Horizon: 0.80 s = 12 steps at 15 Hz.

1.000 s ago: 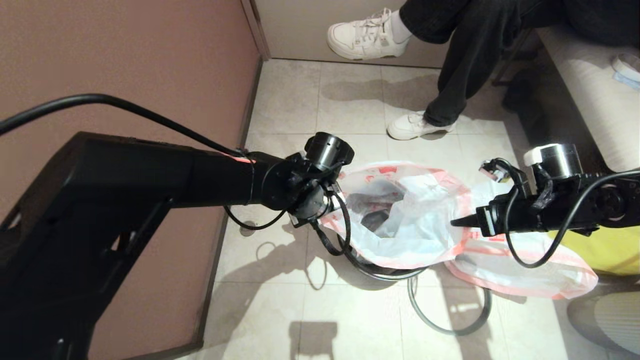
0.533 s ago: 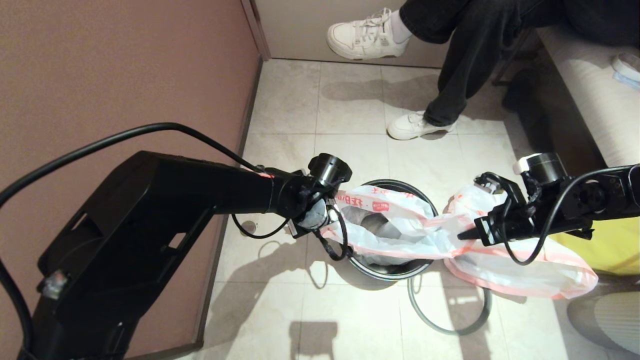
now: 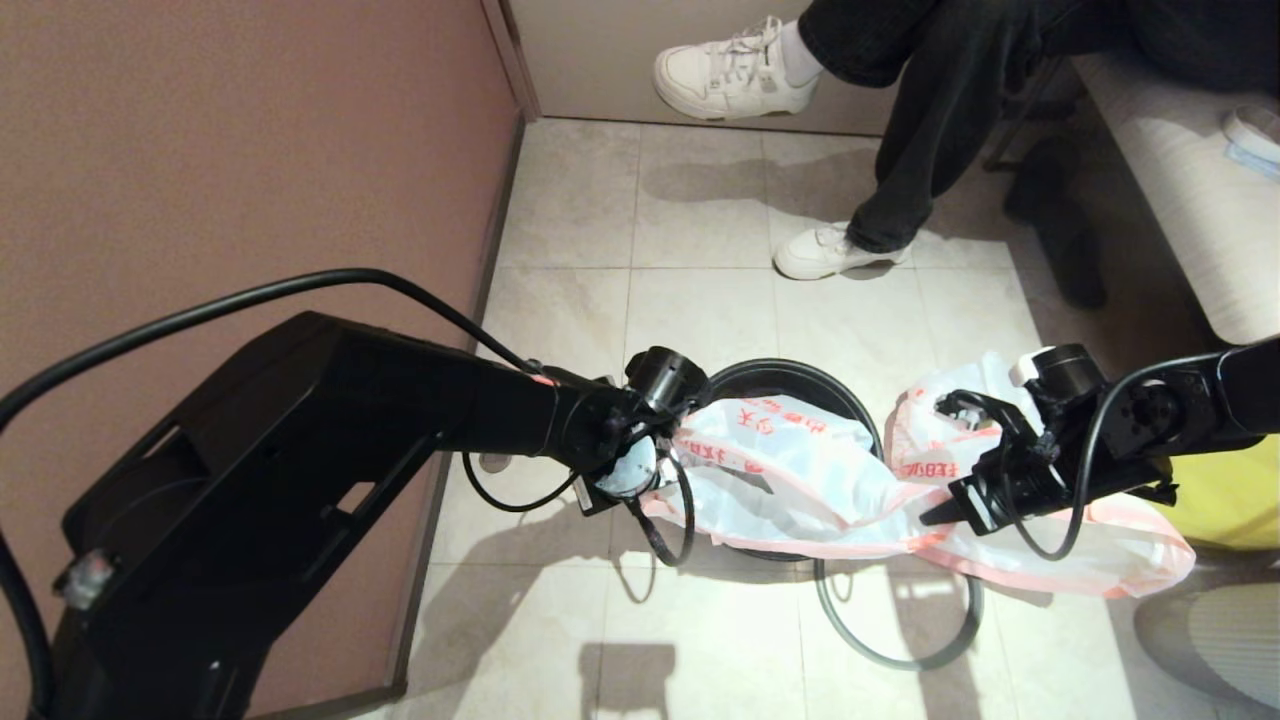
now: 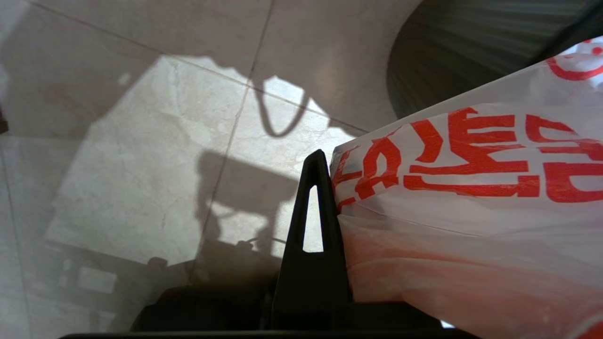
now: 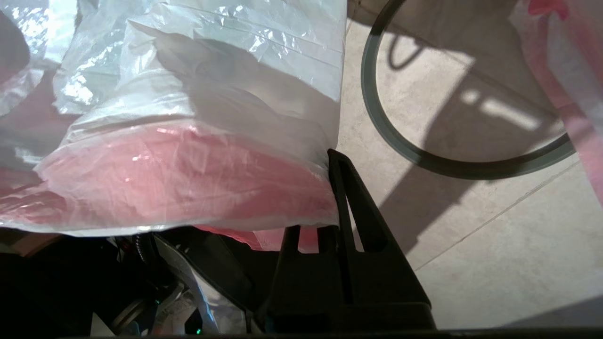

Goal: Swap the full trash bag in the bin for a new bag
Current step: Put the new garbage bag on the trash can

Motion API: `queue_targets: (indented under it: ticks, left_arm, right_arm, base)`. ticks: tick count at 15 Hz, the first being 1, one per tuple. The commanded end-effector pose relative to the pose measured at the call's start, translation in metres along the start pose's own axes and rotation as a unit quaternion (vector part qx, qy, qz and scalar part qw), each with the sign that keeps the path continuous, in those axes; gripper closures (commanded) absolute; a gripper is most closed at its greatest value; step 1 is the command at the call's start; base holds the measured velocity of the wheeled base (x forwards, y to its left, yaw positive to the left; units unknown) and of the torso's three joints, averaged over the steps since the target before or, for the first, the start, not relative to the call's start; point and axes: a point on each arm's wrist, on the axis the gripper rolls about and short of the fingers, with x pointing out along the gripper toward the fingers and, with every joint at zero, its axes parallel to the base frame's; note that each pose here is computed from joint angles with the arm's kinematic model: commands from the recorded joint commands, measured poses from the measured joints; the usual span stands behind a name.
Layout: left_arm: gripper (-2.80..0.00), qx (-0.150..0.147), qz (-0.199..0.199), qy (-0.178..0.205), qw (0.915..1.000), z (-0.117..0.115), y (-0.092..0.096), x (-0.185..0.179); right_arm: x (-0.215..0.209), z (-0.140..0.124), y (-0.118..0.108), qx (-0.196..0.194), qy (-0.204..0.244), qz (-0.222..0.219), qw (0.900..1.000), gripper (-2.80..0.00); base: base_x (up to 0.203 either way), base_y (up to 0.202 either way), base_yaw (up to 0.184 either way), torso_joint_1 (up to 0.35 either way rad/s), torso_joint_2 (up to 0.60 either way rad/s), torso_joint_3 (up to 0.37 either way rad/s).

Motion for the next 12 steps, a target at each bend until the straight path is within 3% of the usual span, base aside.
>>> queue_targets:
  ticks: [1, 8, 12]
  left_arm:
    - [0.0, 0.002, 0.009, 0.005, 0.9999, -0.004, 0.003, 0.003]
    - [0.0, 0.005, 0.037, 0.024, 0.999, -0.016, 0.014, 0.017]
    - [0.0, -0.01, 0.049, 0.018, 0.9986, -0.008, 0.016, 0.038]
  right_arm:
    - [0.009, -0.005, -0.003, 0.003, 0.016, 0.007, 1.0, 0.0]
    - [0.038, -0.015, -0.011, 0.008, 0.046, 0.025, 0.999, 0.0]
    - [0.052, -0.013, -0.017, 0.003, 0.018, 0.044, 0.999, 0.0]
  base:
    - [0.0, 0.0, 0.0, 0.0, 0.0, 0.0]
    - [0.0, 0.0, 0.0, 0.0, 0.0, 0.0]
    - [0.0, 0.0, 0.0, 0.0, 0.0, 0.0]
